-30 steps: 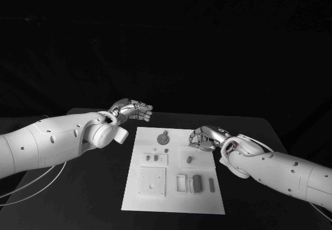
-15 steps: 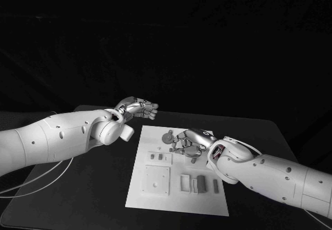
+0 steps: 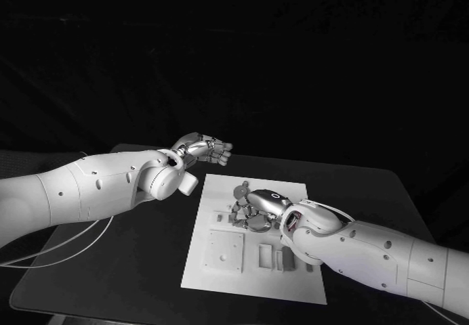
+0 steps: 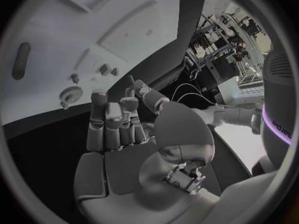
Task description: Assemble the parts on the task board
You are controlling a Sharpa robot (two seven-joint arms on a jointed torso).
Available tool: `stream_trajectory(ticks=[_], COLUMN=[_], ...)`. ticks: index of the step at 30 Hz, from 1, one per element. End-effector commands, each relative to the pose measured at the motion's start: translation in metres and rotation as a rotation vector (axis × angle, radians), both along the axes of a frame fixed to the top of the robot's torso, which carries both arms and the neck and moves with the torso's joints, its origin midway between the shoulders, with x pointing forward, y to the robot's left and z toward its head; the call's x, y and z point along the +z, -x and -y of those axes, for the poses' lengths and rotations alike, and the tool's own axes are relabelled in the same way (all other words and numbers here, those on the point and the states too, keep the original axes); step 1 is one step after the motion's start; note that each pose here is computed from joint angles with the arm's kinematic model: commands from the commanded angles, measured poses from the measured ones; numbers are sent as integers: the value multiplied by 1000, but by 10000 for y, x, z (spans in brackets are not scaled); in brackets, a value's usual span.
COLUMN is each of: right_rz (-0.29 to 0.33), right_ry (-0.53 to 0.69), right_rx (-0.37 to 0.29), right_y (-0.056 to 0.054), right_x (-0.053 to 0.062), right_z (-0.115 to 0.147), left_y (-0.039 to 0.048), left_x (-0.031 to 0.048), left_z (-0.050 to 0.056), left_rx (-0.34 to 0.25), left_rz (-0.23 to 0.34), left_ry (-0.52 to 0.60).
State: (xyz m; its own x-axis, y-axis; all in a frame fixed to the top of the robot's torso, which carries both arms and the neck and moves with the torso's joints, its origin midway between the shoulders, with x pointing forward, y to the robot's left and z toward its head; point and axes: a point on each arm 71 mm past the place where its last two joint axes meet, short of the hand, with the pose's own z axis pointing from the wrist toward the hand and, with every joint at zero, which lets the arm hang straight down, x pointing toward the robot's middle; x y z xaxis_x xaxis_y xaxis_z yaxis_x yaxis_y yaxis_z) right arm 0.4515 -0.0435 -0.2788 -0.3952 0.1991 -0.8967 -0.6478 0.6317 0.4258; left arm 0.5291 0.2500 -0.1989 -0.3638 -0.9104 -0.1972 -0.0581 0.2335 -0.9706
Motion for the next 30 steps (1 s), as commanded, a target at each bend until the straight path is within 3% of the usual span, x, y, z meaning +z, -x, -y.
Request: stream_trajectory(ticks=[1,10,30], right_rz=[-10,-19,-22], right_ry=[41,75,125], right_rx=[26,41,60], right_y=[40,125,169], right_x=[-74,-246,-355], right_z=[-8,-35,-46], left_y=[-7,-11,-9], left_x=[26,23,21], left_z=[15,20,33], left_rx=[1,-4,-10], left_rz=[15,11,8], left_ry=[11,11,12])
